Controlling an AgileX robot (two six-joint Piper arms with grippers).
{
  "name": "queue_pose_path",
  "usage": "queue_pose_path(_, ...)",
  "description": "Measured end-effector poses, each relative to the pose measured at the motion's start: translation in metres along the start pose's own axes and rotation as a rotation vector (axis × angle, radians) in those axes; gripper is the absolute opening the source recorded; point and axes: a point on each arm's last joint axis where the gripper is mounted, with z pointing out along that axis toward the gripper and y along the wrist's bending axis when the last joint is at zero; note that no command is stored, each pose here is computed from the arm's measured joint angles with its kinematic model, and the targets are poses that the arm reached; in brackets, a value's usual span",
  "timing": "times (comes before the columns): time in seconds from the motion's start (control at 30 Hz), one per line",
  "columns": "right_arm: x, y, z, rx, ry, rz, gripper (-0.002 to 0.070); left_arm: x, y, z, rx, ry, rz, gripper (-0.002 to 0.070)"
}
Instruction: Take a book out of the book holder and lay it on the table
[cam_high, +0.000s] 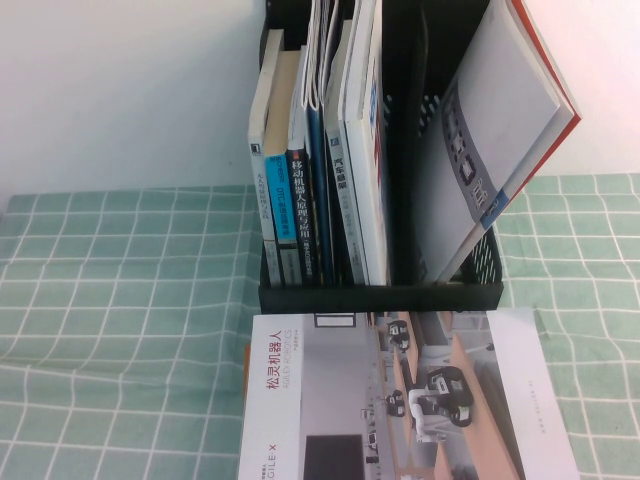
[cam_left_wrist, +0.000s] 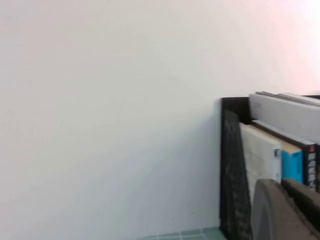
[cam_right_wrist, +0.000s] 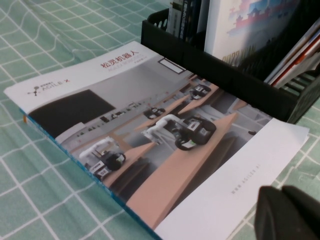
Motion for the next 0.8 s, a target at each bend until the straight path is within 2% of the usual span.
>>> queue_pose_path(0.1,0.000,0.000,0.000,0.000,0.000,0.000,-0.0002,0.013,0.002,-0.003,-0.040,0.007,-0.001,-0.0001)
queue_pose_path(0.4,0.000,0.000,0.000,0.000,0.000,0.000,-0.0002,0.080,0.005,-0.003,-0.090,0.196,-0.195,-0.0002)
queue_pose_path(0.63,0.000,0.000,0.000,0.000,0.000,0.000,-0.0002,0.089,0.005,-0.005,-0.098,0.289,-0.139,-0.0002)
queue_pose_path(0.8,0.000,0.000,0.000,0.000,0.000,0.000,-0.0002,0.101,0.003,-0.010,-0.102,0.425,-0.176,-0.0001)
